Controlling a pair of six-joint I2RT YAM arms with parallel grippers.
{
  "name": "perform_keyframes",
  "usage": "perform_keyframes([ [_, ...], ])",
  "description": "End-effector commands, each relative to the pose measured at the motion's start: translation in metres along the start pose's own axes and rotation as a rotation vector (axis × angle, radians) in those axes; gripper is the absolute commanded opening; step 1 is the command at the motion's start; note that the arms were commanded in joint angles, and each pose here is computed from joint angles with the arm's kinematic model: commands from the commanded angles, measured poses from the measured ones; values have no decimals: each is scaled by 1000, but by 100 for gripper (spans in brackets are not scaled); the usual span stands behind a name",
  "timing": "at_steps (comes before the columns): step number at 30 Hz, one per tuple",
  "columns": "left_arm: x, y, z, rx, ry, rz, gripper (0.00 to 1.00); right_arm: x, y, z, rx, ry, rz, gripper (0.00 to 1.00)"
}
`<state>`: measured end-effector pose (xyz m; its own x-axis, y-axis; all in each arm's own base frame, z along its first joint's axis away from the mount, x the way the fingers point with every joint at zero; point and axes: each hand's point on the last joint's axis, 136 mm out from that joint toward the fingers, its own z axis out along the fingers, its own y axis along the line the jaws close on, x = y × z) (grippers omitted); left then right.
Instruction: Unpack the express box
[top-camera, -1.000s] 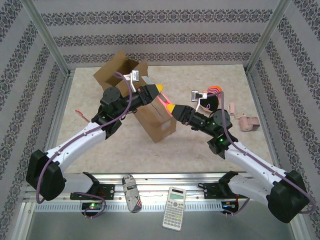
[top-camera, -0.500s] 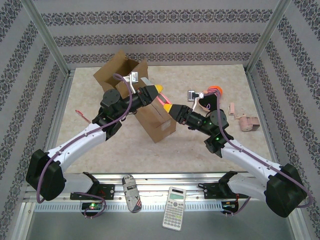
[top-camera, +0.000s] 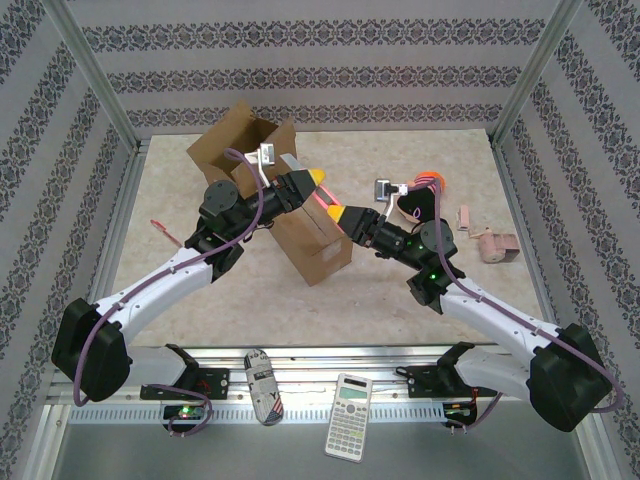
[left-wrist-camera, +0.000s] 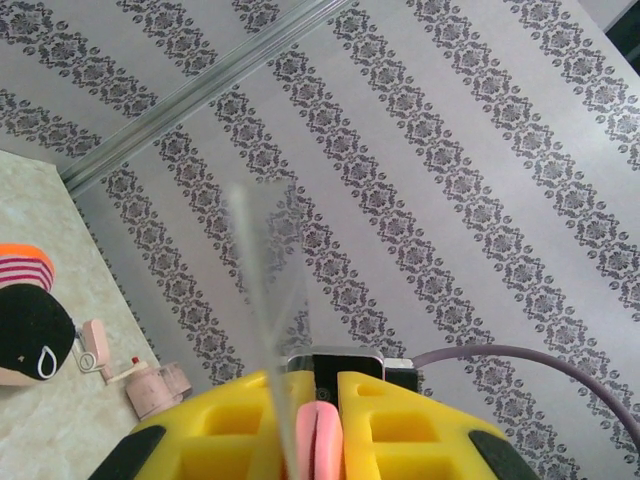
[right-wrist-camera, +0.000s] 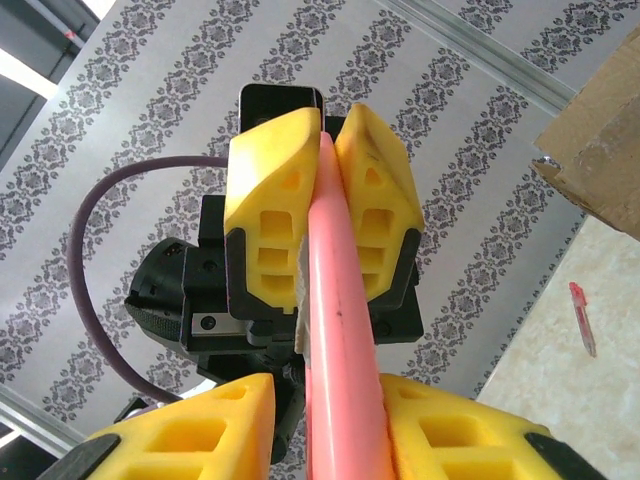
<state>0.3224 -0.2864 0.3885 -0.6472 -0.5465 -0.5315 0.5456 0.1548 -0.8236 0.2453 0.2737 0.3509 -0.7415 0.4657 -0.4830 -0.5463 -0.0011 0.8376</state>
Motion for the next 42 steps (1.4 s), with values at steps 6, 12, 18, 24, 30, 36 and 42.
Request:
perform_keyframes([
  [6, -1, -4, -4, 22, -13, 16, 0, -11, 35, 2, -114, -46, -57, 25],
  [12, 0, -4, -4, 23, -10, 16, 0, -11, 33, 3, -108, -49, -54, 10],
  [18, 1, -4, -7, 7, -5, 40, 16, -12, 27, 2, -80, -58, -47, 0],
  [24, -3, -9, -21, -75, 2, 125, 100, -10, 21, 2, -37, -44, -67, 0],
  [30, -12, -4, -52, -284, 14, 193, 100, -7, 8, 5, 75, 4, -111, 0],
  [36, -15, 30, -107, -668, 35, 212, 99, -6, -6, 4, 239, 70, -200, 0],
  [42, -8, 69, -150, -936, 45, 143, 83, -7, -17, 1, 427, 183, -296, 0],
])
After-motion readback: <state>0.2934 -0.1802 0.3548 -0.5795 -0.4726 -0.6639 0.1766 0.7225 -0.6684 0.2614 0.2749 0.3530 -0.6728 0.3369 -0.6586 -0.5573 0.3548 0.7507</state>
